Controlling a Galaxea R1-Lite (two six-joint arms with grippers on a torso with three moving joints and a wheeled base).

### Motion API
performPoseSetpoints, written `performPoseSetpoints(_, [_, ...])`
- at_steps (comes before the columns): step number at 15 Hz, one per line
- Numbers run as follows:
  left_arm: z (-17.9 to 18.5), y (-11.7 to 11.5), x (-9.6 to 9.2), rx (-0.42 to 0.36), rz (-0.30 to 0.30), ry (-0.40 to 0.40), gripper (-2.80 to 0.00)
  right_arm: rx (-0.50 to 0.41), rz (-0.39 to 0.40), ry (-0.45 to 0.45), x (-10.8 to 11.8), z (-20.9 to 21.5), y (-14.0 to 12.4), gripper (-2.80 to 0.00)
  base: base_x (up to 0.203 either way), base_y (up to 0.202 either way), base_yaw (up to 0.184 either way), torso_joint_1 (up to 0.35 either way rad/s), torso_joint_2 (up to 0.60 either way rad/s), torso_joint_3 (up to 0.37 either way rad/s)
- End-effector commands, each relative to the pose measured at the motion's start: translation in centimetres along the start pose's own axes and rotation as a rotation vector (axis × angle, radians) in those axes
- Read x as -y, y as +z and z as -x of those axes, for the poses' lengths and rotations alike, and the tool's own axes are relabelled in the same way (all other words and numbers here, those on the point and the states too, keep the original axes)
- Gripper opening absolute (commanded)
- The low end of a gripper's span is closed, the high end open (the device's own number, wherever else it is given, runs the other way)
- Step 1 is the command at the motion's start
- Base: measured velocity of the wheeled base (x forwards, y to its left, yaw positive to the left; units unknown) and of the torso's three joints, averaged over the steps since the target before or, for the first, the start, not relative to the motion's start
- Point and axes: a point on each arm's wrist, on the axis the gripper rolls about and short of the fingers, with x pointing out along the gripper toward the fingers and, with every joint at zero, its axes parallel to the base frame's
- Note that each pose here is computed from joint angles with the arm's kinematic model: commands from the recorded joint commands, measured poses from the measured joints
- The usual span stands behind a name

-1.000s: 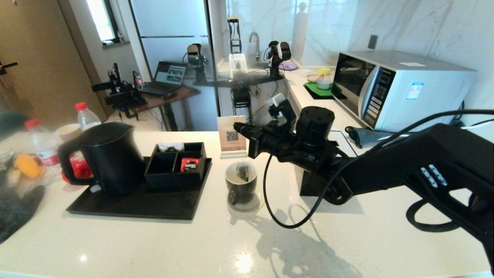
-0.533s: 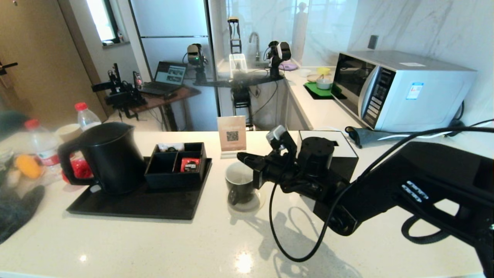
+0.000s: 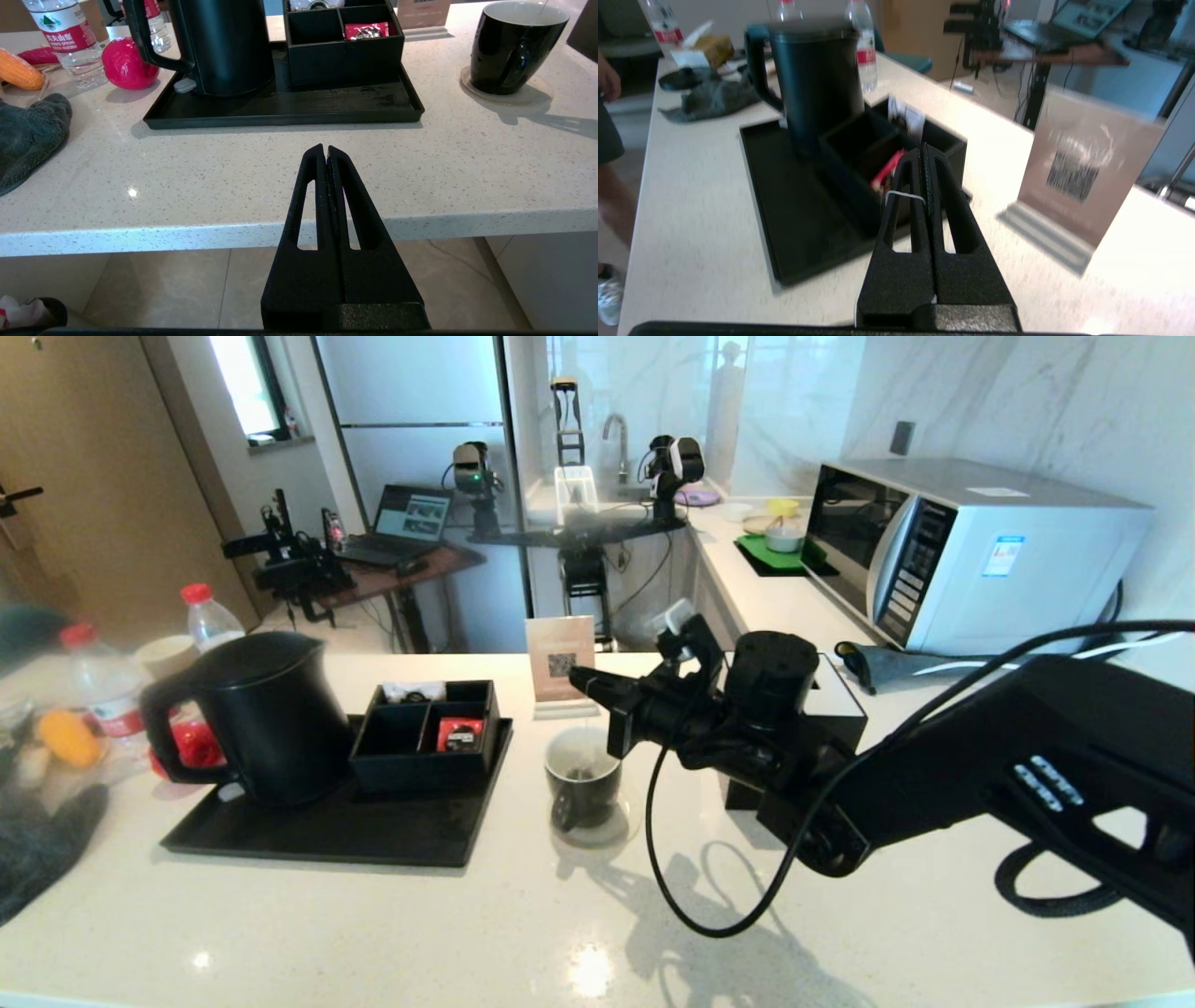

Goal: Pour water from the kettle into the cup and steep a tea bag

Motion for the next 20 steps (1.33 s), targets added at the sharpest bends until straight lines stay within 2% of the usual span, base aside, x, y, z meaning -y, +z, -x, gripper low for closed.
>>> performPoseSetpoints(1, [0.0, 0.0, 0.0, 0.000, 0.000, 0.000, -2.80, 0.085, 0.032, 0.004, 0.2, -0.7, 3.8, -2.80, 0.000, 0.000, 0.000, 0.000, 0.00, 0.000])
performPoseSetpoints(3, [0.0, 0.0, 0.0, 0.001, 0.001, 0.000, -2.80, 0.094, 0.037, 0.004, 0.3, -1.0, 4.9, -2.80, 0.000, 0.000, 0.000, 0.000, 0.00, 0.000])
performPoseSetpoints(5, [0.0, 0.0, 0.0, 0.000, 0.001, 0.000, -2.80, 0.087, 0.034, 0.005, 0.2, -0.9, 4.6, -2.80, 0.000, 0.000, 0.000, 0.000, 0.00, 0.000])
performPoseSetpoints(8, [0.0, 0.0, 0.0, 0.001, 0.000, 0.000, -2.80, 0.044, 0.020, 0.005, 0.0, -0.4, 3.1, -2.80, 0.000, 0.000, 0.000, 0.000, 0.00, 0.000])
performPoseSetpoints(14, [0.0, 0.0, 0.0, 0.000, 0.000, 0.000, -2.80, -0.065, -0.023, 0.008, -0.7, 1.6, -2.9, -2.80, 0.000, 0.000, 0.000, 0.000, 0.00, 0.000])
performPoseSetpoints(20, [0.0, 0.0, 0.0, 0.000, 0.001, -0.001, -2.80, -0.065, -0.023, 0.007, -0.6, 1.5, -2.8, -2.80, 0.000, 0.000, 0.000, 0.000, 0.00, 0.000])
